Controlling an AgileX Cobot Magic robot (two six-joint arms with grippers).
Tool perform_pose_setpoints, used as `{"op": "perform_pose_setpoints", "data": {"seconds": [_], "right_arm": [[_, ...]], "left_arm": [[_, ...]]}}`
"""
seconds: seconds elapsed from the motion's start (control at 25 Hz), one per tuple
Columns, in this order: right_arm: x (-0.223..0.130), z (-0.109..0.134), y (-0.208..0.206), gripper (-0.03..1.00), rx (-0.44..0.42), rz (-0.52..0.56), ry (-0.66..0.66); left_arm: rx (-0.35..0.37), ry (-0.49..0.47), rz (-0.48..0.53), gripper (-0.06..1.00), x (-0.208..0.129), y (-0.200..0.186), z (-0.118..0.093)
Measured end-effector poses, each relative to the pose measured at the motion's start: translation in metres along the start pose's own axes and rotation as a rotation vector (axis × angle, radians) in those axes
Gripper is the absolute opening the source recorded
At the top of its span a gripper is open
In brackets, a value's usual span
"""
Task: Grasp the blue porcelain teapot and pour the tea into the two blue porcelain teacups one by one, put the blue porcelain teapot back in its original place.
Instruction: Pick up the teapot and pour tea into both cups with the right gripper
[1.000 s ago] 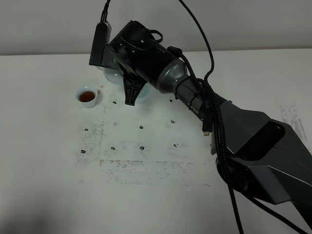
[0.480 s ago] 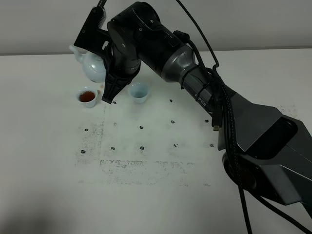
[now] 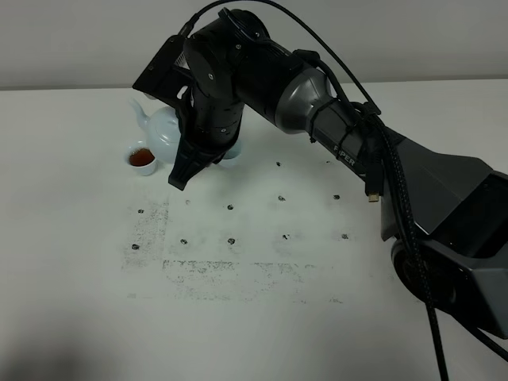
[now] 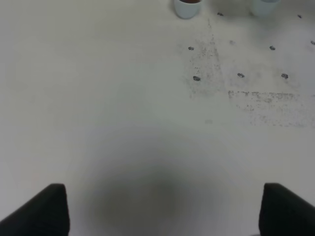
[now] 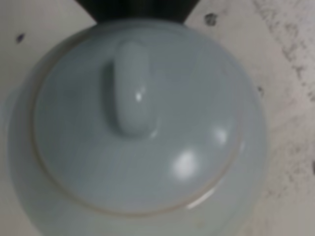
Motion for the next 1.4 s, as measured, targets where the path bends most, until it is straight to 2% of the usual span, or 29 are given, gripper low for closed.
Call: {"op": "perform_pose_setpoints", "data": {"seconds": [0.16,0.36,0.52,0.76,0.96,1.12,1.24,1.4], "right_arm": [[-0.020,0.011,0.021,0.04,0.057,0.080,0.015],[-0.035,0.015,0.052,0.04,0.076,0.148,0.012],[-0.042,0.016,0.066,0.04,0.076,0.177,-0.008],[-0.040,0.010,0.062,0.04,0.059,0.168,-0.025],[-0.027,-0.031,0.023,0.04,-0.074,0.104,-0.044],[-0.017,-0.073,-0.017,0.04,-0.236,0.050,-0.070],[-0.017,-0.103,-0.033,0.04,-0.356,0.051,-0.094],[-0.023,-0.135,-0.039,0.04,-0.460,0.090,-0.161]], "left_arm": [[0.000,0.000,0.000,0.74,0.000,0.000,0.000],[0.000,0.000,0.000,0.74,0.000,0.000,0.000],[0.000,0.000,0.000,0.74,0.000,0.000,0.000],[0.000,0.000,0.000,0.74,0.000,0.000,0.000],[0.000,0.000,0.000,0.74,0.000,0.000,0.000],[0.000,0.000,0.000,0.74,0.000,0.000,0.000],[0.000,0.000,0.000,0.74,0.000,0.000,0.000],[0.000,0.000,0.000,0.74,0.000,0.000,0.000]]}}
Point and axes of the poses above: a point on each arm's last joint axis where the gripper is mounted, y pointing out along that axis toward the gripper, z along the wrist's bending axis when the last joint is at zero, x = y × z, the point moved 9 cm from there along y, pointing out along that axis toward the gripper, and after that the axes turned 15 degrees about y, right-handed, at the moved point
